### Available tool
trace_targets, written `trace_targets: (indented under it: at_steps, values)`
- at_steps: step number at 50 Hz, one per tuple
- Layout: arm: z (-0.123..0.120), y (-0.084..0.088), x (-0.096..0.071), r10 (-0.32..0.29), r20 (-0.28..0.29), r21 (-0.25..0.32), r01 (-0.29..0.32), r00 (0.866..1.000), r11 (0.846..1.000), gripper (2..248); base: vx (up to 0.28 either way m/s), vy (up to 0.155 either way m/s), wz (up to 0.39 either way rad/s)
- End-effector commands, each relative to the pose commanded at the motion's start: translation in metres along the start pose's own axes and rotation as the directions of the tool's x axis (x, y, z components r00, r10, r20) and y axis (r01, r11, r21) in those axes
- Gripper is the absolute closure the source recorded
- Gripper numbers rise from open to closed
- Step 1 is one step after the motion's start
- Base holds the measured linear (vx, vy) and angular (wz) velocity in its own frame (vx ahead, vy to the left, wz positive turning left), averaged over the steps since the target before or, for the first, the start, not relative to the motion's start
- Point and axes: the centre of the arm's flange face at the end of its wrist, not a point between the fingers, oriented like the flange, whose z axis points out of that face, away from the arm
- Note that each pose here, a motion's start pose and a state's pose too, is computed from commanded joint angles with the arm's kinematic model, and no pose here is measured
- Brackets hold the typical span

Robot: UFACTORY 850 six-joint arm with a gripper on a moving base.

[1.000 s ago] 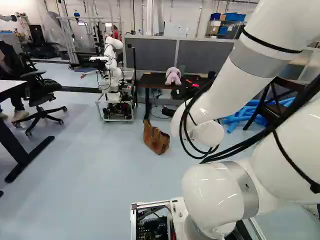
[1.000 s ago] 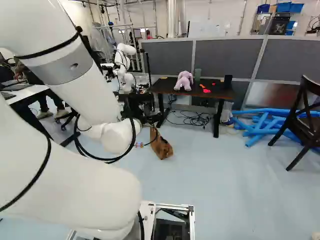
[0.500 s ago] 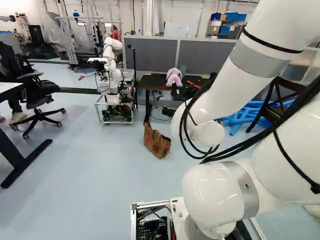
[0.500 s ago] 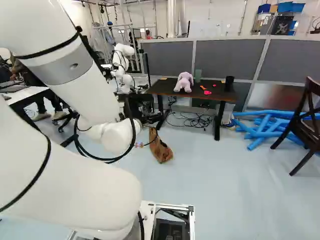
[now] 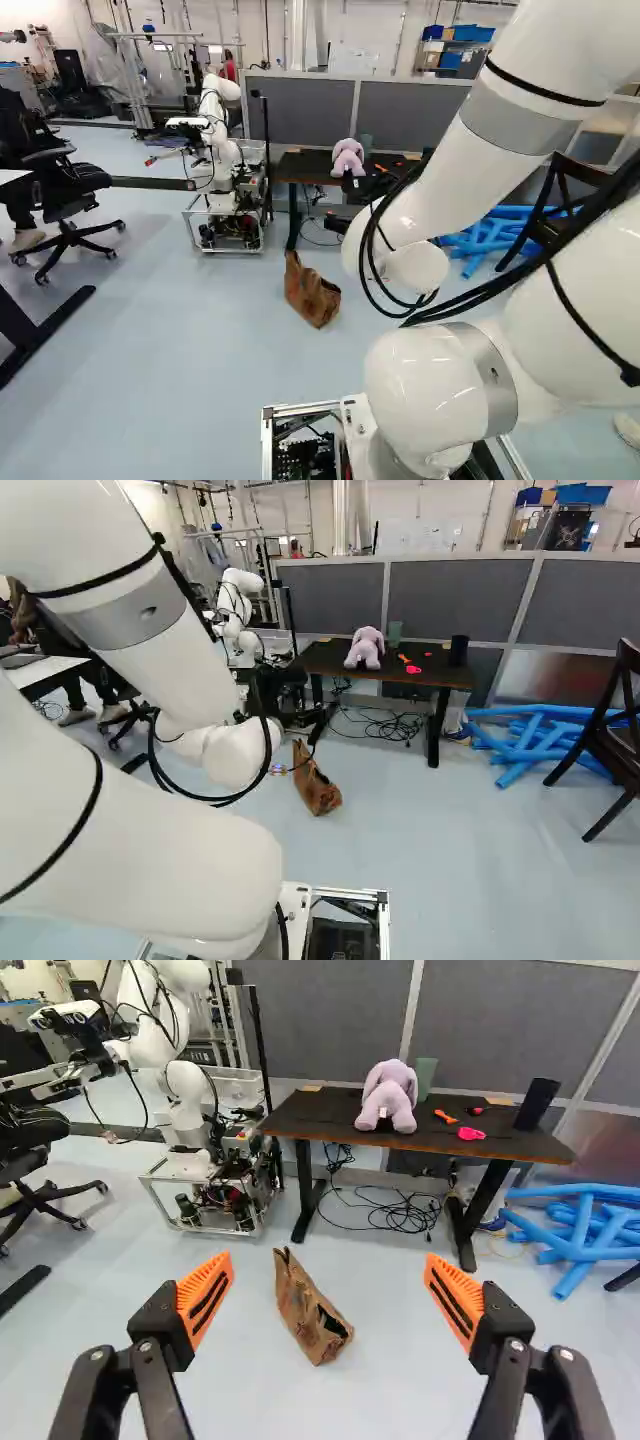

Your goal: Pick up the bag on the ground and place it on the table

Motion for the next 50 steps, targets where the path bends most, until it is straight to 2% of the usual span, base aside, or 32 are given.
trace_targets:
  at_steps: [27,50]
  values:
    - [0.0000,0.0000,0.0000,0.000,0.000,0.000,0.000,1.000,1.000,3,0.161,-0.045,0.004]
    - [0.0000,0.0000,0.0000,0.000,0.000,0.000,0.000,1.000,1.000,3,0.182,-0.011,0.166]
